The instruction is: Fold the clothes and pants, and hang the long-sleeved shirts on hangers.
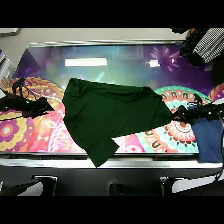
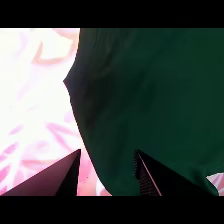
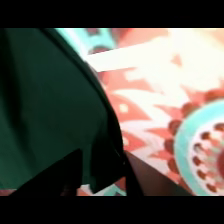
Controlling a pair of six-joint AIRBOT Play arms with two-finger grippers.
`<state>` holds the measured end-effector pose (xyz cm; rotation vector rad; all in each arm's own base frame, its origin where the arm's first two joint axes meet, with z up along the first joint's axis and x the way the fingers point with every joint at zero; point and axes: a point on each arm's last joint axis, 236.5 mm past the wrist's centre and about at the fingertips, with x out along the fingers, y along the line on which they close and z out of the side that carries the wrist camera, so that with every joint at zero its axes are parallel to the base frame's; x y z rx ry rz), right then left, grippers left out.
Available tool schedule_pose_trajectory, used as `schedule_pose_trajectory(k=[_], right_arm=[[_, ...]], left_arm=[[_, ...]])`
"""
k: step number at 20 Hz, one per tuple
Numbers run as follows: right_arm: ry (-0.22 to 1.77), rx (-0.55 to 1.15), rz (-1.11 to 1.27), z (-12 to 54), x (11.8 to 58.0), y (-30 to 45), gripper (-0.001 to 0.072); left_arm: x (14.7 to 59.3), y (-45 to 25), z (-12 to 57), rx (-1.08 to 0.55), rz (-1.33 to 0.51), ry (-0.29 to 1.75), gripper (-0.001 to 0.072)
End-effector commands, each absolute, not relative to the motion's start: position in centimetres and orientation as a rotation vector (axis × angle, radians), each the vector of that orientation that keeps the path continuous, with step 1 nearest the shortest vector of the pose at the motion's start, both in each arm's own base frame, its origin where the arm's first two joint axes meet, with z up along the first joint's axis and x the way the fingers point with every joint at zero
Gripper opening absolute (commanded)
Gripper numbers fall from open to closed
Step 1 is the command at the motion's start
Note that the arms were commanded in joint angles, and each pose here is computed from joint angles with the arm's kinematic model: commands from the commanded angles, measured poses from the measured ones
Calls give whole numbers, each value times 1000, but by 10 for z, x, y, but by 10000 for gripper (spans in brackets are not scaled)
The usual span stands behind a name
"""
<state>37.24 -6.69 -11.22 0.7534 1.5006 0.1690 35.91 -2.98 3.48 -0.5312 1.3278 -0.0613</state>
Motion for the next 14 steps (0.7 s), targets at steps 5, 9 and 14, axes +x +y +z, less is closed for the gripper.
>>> schedule_pose_trajectory(k=[5,9,14], right_arm=[[1524,719,217,-100,365,-53,35],[1489,713,232,-80,367,-50,34],[1447,727,251,-54,370,-43,34]], left_arm=[[302,-50,-6,-625,-126,1435,395],[254,-89,-48,-698,-189,1576,395],[232,-124,-76,-669,-227,1618,395]])
